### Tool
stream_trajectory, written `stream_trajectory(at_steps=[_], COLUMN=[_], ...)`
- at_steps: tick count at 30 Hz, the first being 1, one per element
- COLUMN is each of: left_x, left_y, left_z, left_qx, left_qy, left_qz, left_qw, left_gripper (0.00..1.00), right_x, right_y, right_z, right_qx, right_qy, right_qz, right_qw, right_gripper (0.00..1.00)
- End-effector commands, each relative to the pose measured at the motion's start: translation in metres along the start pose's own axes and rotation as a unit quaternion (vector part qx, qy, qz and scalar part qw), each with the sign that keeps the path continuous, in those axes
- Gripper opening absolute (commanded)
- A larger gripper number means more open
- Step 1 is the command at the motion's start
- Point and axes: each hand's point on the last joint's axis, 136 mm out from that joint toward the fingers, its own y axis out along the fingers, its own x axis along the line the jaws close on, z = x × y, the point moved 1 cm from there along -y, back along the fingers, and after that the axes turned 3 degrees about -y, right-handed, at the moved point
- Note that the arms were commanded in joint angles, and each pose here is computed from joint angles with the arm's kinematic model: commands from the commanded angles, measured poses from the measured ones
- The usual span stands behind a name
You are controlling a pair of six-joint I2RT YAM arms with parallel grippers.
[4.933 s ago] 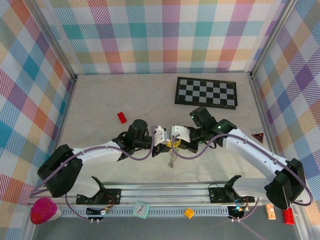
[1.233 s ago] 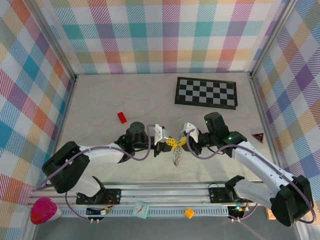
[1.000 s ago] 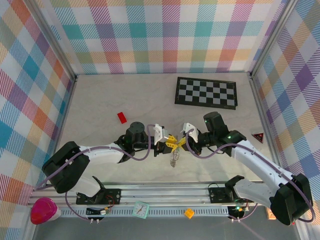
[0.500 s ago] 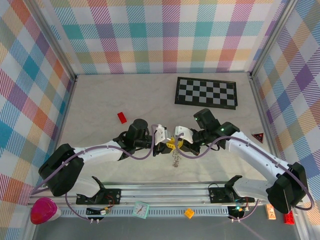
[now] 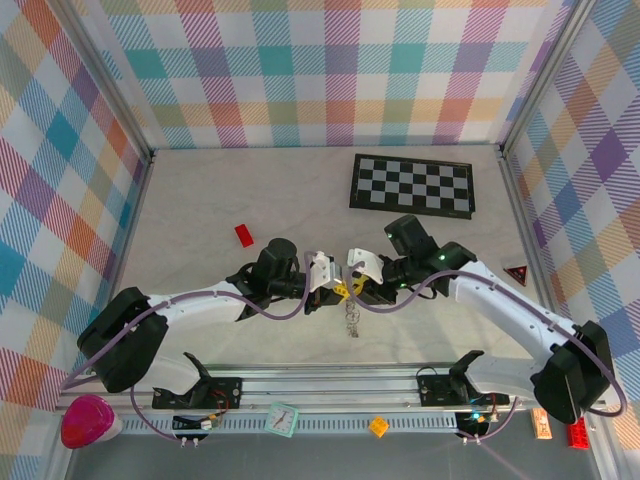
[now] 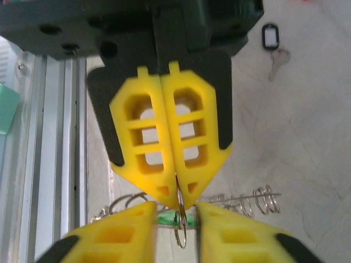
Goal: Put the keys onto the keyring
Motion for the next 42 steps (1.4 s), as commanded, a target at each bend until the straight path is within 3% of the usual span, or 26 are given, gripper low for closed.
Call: stream_trajectory(at_steps=[1, 9, 22, 28, 33, 42], left_x=[-0.005, -0.008, -0.011, -0.014, -0.014, -0.019], left_y=[-0.002, -0.004, -0.006, -0.007, -0.008, -0.012], left_z=[-0.023, -0.026, -0.025, -0.028, -0.029, -0.038], left_qx=[-0.044, -0.069, -0.068, -0.073, -0.075, -0.097], left_qy=[0.026, 0.031, 0.035, 0.039, 0.038, 0.041], left_qz=[0.006, 0.011, 0.014, 0.019, 0.02, 0.03], left_qw=[0.999, 0.997, 0.997, 0.996, 0.996, 0.994], left_gripper=[0.0, 0.0, 0.0, 0.0, 0.0, 0.0], right_x=[0.002, 0.003, 0.004, 0.004, 0.005, 0.003], right_y=[-0.005, -0.002, -0.009, -0.007, -0.008, 0.015], right_z=[-0.001, 0.013, 0.006, 0.005, 0.003, 0.023], right_qx=[-0.032, -0.019, -0.03, -0.032, -0.035, -0.01], right_qy=[0.019, 0.042, 0.042, 0.043, 0.045, 0.059], right_qz=[0.002, 0.008, 0.011, 0.005, -0.001, -0.022], right_qw=[0.999, 0.999, 0.999, 0.999, 0.998, 0.998], right_gripper=[0.31, 0.31, 0.17, 0.16, 0.0, 0.0])
